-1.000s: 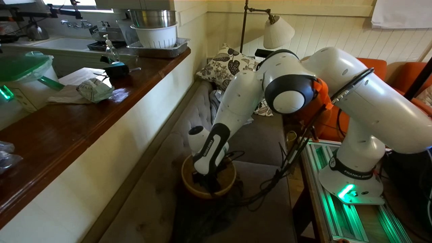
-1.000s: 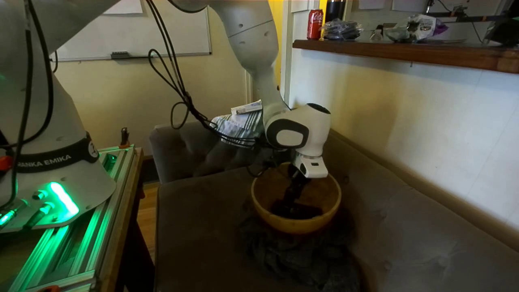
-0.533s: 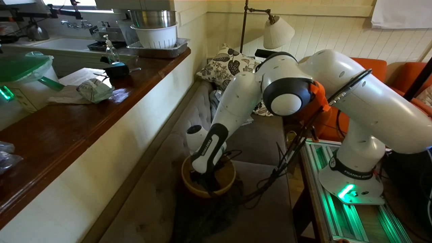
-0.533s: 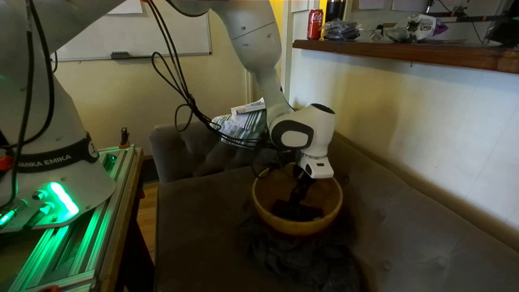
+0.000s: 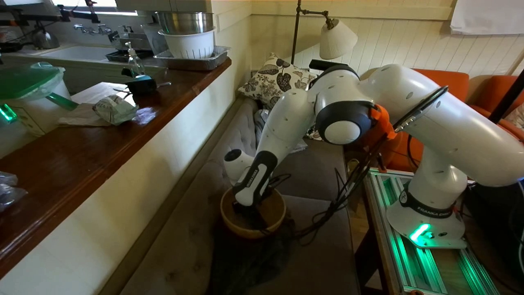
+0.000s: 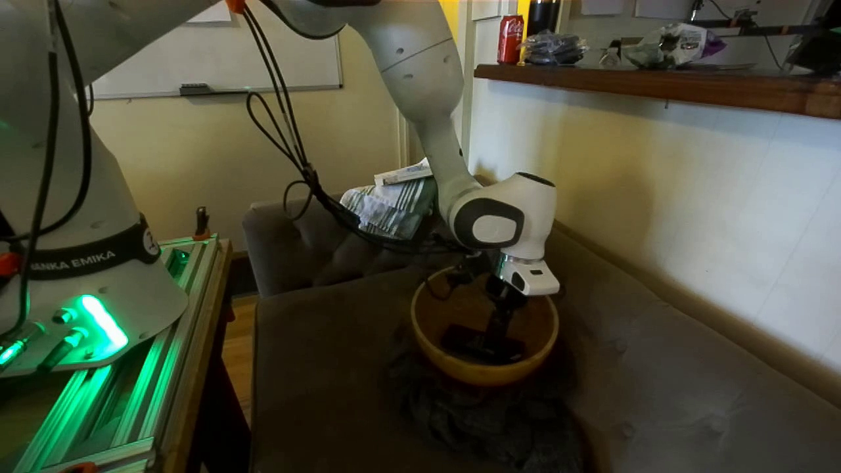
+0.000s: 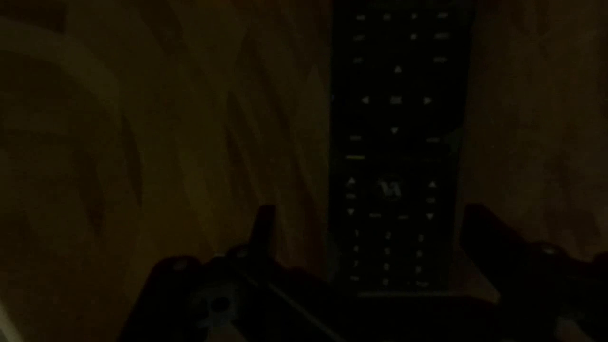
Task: Put the black remote control on the counter.
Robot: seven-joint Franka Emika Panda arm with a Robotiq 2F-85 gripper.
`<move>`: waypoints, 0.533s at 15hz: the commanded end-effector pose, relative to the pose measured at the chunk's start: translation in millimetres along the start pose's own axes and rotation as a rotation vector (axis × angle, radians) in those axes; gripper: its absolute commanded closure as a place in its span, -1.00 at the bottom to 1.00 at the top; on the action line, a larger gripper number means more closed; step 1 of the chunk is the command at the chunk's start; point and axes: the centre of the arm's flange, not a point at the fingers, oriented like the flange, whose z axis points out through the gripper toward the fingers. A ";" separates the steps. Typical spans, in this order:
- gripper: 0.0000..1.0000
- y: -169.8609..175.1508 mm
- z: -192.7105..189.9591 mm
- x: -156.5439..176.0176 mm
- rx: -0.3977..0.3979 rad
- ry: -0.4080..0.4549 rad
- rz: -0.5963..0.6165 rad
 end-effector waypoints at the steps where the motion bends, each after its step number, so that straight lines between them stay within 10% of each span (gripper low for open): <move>1: -1.00 -4.9 3.6 4.6 -0.044 -0.009 -0.043; 6: -1.00 -8.2 13.9 -8.9 -0.077 -0.078 -0.066; 8: -0.50 -9.3 15.8 -12.0 -0.075 -0.097 -0.069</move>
